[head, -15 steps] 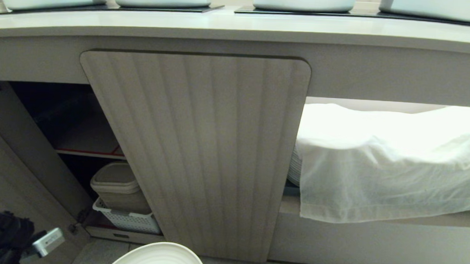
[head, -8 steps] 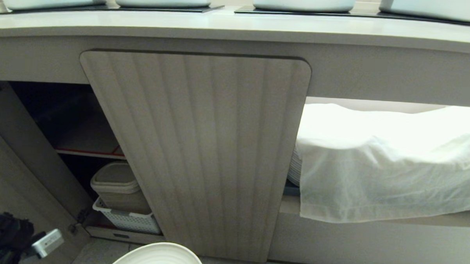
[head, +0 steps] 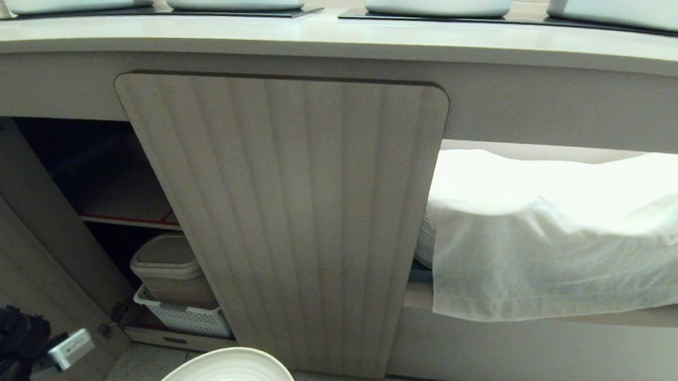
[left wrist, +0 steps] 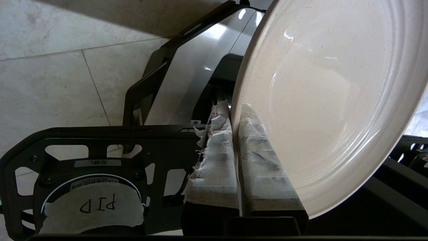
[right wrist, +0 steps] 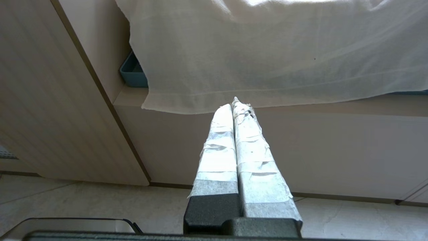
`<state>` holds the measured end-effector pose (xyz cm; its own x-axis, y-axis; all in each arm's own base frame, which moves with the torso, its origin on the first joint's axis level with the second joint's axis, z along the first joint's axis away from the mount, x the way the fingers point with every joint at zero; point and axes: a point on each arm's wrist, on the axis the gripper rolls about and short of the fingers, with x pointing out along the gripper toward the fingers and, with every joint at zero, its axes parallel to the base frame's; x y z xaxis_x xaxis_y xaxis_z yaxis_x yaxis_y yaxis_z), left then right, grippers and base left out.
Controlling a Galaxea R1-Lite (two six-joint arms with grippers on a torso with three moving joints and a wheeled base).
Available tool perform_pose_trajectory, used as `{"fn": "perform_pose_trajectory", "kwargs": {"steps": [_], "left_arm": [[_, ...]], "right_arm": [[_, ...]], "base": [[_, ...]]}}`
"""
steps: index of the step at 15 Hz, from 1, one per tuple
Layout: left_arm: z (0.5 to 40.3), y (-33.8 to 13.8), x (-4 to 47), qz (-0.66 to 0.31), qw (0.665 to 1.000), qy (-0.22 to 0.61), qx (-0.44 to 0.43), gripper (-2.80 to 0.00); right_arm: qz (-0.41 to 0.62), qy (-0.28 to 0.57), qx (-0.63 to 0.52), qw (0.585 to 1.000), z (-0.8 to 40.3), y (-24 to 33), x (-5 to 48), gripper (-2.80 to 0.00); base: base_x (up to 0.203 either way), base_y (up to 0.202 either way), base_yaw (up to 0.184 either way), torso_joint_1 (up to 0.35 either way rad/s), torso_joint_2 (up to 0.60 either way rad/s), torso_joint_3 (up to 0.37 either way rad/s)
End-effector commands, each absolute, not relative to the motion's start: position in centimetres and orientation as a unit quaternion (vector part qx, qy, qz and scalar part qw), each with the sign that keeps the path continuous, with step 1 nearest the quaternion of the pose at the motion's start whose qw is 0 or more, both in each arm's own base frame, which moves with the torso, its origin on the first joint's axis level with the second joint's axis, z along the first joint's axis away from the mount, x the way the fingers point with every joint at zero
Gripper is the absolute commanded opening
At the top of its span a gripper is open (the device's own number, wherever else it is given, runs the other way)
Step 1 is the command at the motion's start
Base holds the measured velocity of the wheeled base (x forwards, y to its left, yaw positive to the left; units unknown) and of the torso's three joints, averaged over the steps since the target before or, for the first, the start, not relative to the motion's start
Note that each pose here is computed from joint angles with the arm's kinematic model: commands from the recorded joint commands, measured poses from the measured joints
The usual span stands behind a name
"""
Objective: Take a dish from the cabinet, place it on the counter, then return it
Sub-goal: Put it back into the cabinet
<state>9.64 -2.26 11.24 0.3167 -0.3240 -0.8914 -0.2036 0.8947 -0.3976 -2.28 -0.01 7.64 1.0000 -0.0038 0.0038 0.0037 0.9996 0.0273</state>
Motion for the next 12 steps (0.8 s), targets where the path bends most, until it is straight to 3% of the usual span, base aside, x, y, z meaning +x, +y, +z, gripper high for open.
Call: {"fn": "perform_pose_trajectory", "kwargs": {"steps": [1,5,12], "left_arm": [[11.17,-2.26,9.6,-0.037,0.777,0.586,-0.228,-2.8],[11.1,-2.26,9.57,-0.038,0.776,0.587,-0.227,-2.8],[10.74,-2.26,9.51,-0.038,0.776,0.588,-0.226,-2.8]], "right_arm": [[-0.002,-0.002,0.014,1.0,7.64,-0.01,-2.28,-2.8],[-0.002,-0.002,0.014,1.0,7.64,-0.01,-2.28,-2.8],[-0.002,-0.002,0.014,1.0,7.64,-0.01,-2.28,-2.8]], "base": [[0.0,0.0,0.0,0.0,0.0,0.0],[0.002,0.032,-0.001,0.002,0.0,0.001],[0.0,0.19,0.001,0.001,0.0,0.005]]}}
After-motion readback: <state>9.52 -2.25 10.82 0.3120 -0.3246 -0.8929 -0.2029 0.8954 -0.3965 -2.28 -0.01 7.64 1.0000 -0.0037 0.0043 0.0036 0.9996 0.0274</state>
